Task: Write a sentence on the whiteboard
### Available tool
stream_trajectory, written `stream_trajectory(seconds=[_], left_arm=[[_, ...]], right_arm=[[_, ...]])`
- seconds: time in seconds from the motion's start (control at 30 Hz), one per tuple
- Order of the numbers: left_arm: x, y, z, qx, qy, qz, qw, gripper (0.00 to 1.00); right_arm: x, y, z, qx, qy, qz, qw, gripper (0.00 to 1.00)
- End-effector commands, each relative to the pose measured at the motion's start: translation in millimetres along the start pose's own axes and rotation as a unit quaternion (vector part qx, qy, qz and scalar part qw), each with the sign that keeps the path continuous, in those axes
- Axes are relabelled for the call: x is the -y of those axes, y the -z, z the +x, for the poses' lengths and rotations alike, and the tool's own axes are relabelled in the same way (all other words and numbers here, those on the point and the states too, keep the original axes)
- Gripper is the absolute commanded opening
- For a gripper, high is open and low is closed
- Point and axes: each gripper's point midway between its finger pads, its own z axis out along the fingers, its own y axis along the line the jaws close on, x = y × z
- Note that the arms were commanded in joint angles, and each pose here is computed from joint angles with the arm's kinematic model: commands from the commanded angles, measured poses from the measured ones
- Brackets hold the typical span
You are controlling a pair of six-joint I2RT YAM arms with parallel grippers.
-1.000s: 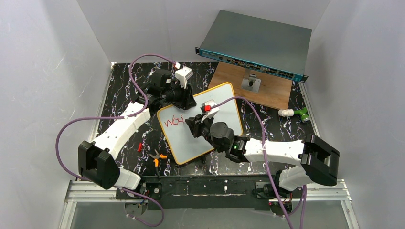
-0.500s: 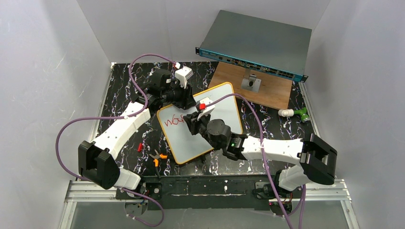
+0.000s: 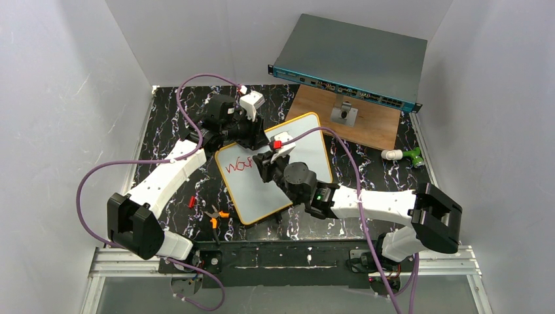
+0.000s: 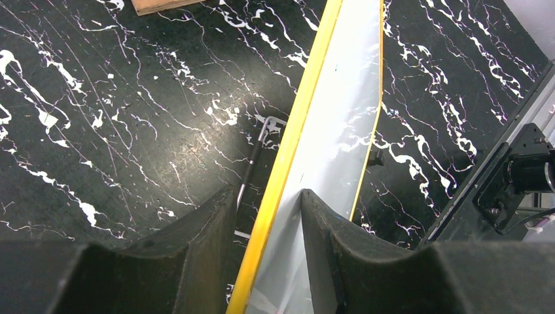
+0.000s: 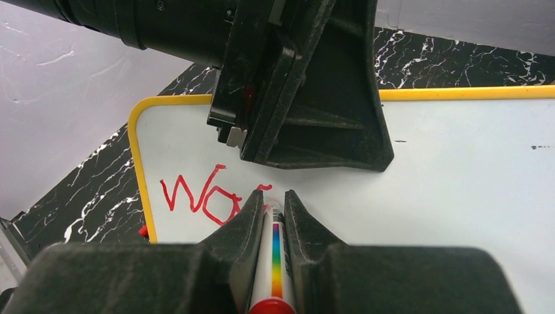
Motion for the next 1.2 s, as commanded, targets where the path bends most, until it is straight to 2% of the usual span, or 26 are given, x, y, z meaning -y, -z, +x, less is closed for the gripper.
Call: stream_trajectory(seconds=[0.0, 0.37, 0.57, 0.73, 0.9, 1.17], left_arm=[[12, 20, -28, 0.049, -0.027, 0.003, 0.998, 0.00], [13, 20, -29, 0.049, -0.028, 0.004, 0.998, 0.00], [13, 22, -32, 0.051, -0.032, 0.001, 0.998, 0.00], [13, 20, -33, 0.052, -0.031, 0.003, 0.998, 0.00], [13, 18, -35, 0.053, -0.030, 0.005, 0.998, 0.00], [16, 19, -36, 0.053, -0.031, 0.008, 0.998, 0.00]], right_arm=[[19, -8, -22, 0.027, 0.014, 0.042, 0.999, 0.01], [22, 0, -30, 0.042, 0.029, 0.037, 0.998, 0.01], [10, 18, -62, 0.075, 0.016, -0.015, 0.997, 0.01], [-2, 40, -70, 0.072, -0.006, -0.070, 0.995, 0.01], [1, 44, -50, 0.046, -0.001, -0.074, 0.996, 0.01], [-1, 29, -23, 0.014, 0.005, -0.064, 0.998, 0.01]])
